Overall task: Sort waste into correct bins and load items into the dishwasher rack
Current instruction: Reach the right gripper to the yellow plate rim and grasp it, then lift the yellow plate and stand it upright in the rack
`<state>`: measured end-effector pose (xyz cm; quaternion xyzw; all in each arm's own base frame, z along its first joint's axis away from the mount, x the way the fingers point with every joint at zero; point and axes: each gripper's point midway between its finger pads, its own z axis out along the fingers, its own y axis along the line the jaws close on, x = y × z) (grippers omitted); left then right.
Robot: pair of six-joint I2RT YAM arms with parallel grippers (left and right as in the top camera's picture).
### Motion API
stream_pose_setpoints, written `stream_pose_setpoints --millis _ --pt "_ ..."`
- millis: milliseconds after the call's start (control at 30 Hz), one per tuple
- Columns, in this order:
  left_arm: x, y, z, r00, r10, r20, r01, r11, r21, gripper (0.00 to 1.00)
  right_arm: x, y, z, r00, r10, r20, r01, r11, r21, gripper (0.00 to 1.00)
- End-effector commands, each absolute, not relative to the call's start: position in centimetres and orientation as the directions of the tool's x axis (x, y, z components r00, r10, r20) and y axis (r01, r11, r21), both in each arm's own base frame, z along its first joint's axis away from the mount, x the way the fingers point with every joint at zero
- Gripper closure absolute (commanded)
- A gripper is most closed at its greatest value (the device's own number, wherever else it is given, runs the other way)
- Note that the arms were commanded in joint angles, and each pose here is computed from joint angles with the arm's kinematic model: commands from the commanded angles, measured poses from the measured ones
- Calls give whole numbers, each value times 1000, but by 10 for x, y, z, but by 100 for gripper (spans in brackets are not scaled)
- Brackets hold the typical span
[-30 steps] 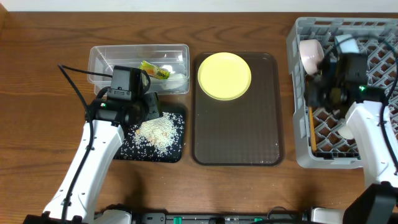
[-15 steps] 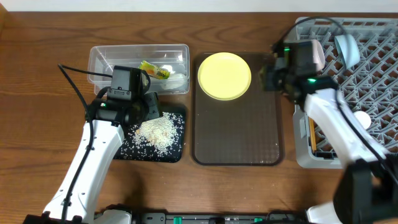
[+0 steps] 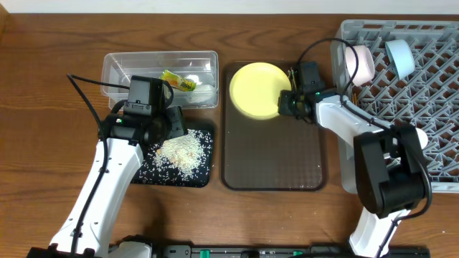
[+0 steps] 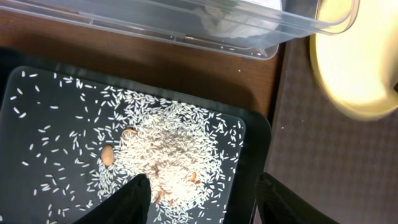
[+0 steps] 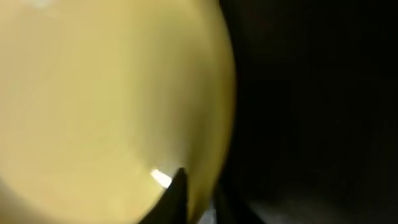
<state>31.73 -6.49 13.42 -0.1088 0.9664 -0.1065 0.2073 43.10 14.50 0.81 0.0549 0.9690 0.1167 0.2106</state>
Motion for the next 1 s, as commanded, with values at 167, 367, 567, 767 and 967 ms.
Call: stream_pose_setpoints --millis 167,367,567,767,967 --pt "318 -61 137 -888 -240 -393 -156 959 -235 43 417 126 3 -918 181 -352 127 977 169 99" --pt "318 -61 137 -888 -240 -393 -156 959 -235 43 421 96 55 -887 136 -441 94 989 117 99" --pt "318 -61 137 -888 -240 -393 -156 959 -235 43 413 54 137 -817 65 -573 39 998 59 99" --pt "318 -61 137 -887 -240 -393 -156 959 -235 43 399 -22 201 -732 -20 -681 139 974 -178 99" --pt "318 -61 137 -887 -240 -393 -156 959 -235 43 372 -111 252 -737 -155 -658 292 805 -517 99"
